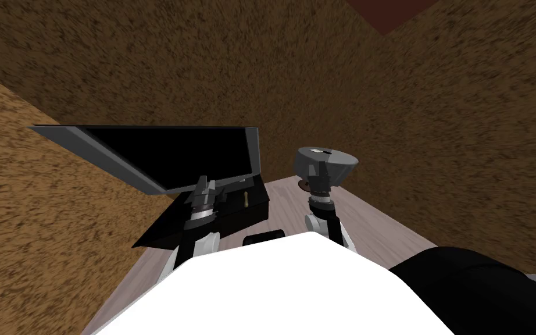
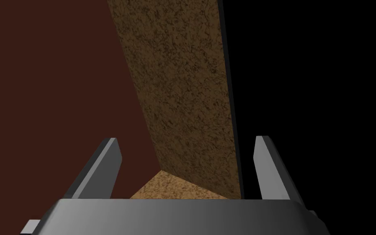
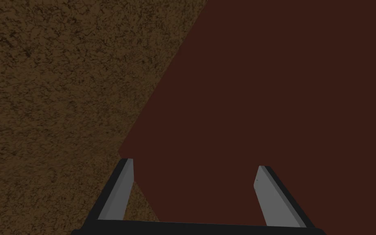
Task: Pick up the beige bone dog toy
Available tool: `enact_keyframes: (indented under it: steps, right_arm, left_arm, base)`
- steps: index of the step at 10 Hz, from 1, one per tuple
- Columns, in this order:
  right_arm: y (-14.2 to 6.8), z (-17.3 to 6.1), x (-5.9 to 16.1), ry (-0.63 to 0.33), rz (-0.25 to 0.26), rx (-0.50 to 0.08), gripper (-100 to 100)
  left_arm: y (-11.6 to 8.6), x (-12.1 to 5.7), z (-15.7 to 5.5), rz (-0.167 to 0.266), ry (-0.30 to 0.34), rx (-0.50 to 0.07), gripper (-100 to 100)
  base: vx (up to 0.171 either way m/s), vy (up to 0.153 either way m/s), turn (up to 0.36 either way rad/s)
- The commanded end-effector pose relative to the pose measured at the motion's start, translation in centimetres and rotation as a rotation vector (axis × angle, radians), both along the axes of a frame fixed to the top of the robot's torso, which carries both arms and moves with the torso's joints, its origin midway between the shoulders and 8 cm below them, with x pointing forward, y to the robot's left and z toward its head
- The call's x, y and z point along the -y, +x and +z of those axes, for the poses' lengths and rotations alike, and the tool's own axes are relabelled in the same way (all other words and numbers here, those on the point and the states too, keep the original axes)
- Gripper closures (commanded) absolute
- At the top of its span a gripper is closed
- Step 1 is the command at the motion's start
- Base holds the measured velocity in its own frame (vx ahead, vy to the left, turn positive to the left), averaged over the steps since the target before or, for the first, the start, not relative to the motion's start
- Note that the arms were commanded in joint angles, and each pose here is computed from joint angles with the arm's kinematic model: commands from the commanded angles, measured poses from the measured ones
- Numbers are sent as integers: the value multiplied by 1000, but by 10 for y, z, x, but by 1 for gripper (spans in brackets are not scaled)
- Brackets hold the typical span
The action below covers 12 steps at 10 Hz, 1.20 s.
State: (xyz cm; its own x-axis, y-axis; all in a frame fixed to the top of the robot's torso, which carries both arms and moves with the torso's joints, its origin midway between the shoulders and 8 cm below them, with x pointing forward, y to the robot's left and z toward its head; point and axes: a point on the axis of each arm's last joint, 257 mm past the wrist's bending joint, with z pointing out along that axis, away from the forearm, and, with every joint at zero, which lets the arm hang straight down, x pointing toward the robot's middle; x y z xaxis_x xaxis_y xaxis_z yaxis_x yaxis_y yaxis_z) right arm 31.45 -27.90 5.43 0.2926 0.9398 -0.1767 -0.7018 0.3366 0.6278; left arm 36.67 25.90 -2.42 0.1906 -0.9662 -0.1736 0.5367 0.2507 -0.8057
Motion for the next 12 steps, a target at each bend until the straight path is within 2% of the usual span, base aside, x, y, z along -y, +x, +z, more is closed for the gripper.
enact_keyframes:
  steps: [1, 3, 6, 9, 12]
  right_arm:
    - [0, 0, 0, 0, 0, 0, 0]
    - [0, 0, 0, 0, 0, 0, 0]
    - [0, 0, 0, 0, 0, 0, 0]
    - [0, 0, 0, 0, 0, 0, 0]
    - [0, 0, 0, 0, 0, 0, 0]
  left_arm:
    - [1, 2, -8, -20, 20, -25, -100]
    - [3, 4, -27, -52, 41, -77, -100]
    - [4, 4, -70, -99, 46, -195, -100]
    - [-1, -1, -127, -136, 20, -348, -100]
    - [-17, -9, -194, -157, -30, -524, -100]
  base:
    - [-10, -9, -71]
    - [-28, -23, -139]
    - [-49, -36, -209]
    - [-47, -43, -295]
    - [-38, -57, -362]
